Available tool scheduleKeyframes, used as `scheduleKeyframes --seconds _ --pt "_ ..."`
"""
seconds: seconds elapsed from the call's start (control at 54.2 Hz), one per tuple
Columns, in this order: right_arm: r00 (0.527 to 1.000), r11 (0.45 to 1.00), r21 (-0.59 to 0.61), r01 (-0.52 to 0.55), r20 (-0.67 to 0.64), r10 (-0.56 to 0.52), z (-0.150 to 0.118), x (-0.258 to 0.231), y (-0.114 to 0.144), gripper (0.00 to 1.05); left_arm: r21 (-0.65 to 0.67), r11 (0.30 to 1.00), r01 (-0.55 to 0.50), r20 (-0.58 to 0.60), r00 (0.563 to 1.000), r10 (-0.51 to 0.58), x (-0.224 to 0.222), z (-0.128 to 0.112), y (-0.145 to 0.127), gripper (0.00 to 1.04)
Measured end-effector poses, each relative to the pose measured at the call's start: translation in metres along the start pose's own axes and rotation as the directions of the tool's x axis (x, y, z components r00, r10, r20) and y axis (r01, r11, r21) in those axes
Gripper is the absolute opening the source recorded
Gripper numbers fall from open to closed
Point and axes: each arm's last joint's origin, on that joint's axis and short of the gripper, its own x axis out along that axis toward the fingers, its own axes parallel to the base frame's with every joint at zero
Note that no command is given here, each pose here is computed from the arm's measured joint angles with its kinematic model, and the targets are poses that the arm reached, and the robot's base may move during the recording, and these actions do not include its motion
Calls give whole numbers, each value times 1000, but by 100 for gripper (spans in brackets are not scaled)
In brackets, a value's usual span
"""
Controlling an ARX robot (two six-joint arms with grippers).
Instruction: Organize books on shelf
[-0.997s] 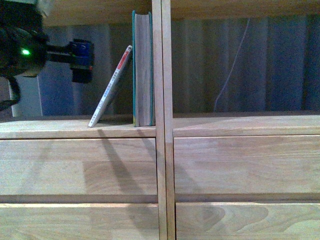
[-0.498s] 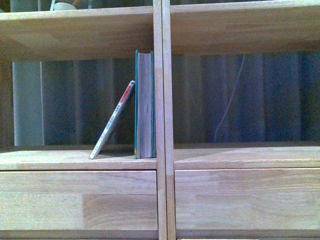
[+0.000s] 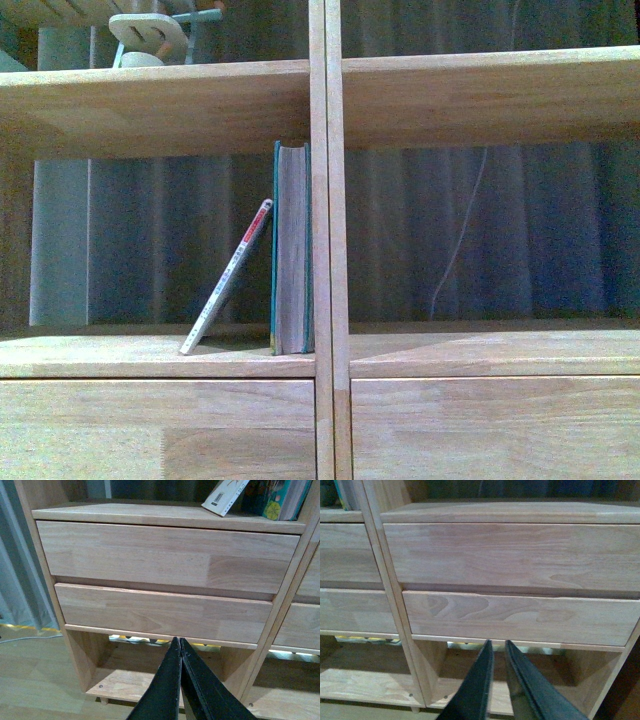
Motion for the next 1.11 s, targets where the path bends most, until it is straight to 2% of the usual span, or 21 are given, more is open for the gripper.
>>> scheduleKeyframes --seconds 0.037,0.572,0.757,0.886,1.107 --pt "1000 1000 -2 0 -1 0 -2 0 0 2 0 1000 1 -1 1000 -1 0 -3 0 3" --pt "1000 1000 -4 0 5 0 -26 0 0 3 1 1000 2 0 1000 -2 0 -32 0 3" --pt "1000 1000 -5 1 11 -1 -25 -1 0 3 1 1000 2 2 1000 -2 0 -35 0 3" --pt "1000 1000 -5 0 13 0 -25 -1 0 3 1 1000 1 0 1000 -1 0 -47 0 3" --pt "1000 1000 -4 0 13 1 -25 -1 0 3 1 1000 1 6 1000 -1 0 -46 0 3"
